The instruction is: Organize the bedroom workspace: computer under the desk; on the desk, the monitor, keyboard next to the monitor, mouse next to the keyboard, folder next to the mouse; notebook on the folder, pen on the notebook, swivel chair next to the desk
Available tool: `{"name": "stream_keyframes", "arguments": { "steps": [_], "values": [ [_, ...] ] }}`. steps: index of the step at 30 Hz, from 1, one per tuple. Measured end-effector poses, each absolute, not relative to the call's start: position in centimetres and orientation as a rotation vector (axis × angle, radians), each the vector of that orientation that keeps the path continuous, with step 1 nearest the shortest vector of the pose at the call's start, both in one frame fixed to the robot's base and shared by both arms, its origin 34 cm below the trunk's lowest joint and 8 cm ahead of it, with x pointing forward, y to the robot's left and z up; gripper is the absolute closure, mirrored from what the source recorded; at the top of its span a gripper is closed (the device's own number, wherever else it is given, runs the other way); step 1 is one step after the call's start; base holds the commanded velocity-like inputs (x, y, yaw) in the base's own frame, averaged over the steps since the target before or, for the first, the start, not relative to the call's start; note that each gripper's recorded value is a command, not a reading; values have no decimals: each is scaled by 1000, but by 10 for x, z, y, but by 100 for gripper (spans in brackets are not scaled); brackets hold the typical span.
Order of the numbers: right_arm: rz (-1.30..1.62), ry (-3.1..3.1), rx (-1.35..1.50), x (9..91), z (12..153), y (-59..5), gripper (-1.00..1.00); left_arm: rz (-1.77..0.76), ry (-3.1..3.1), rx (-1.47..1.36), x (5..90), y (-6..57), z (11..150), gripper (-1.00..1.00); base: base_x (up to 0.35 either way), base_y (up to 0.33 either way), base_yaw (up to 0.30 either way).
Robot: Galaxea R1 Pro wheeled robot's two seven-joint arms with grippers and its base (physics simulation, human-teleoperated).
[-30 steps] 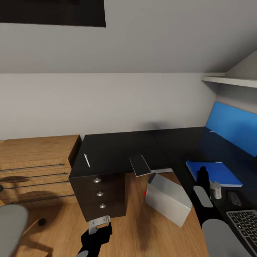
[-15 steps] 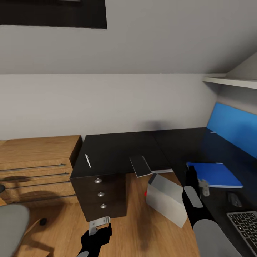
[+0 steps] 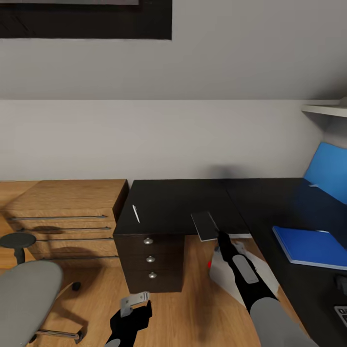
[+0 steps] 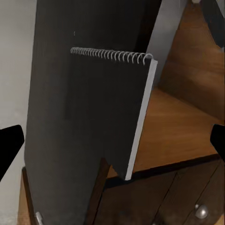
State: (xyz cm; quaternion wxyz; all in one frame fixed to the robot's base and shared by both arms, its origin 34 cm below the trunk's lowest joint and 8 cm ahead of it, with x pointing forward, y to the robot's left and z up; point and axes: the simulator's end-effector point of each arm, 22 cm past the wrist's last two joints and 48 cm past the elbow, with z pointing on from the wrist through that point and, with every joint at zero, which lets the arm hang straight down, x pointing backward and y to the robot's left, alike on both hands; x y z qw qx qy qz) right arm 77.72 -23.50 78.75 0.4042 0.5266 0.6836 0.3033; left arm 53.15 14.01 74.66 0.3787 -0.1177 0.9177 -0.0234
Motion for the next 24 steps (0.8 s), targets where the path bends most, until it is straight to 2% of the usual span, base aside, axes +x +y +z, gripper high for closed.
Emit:
{"name": "stream_keyframes", "arguments": {
  "steps": [7, 24],
  "values": [
    [854, 1728, 1346, 778, 783, -223, -100, -71, 2325, -308, 536, 139, 748, -100, 0, 0, 194],
    [918, 1662, 1316, 785, 769, -224, -100, -70, 2321, -308, 537, 140, 722, -100, 0, 0, 6]
  ]
}}
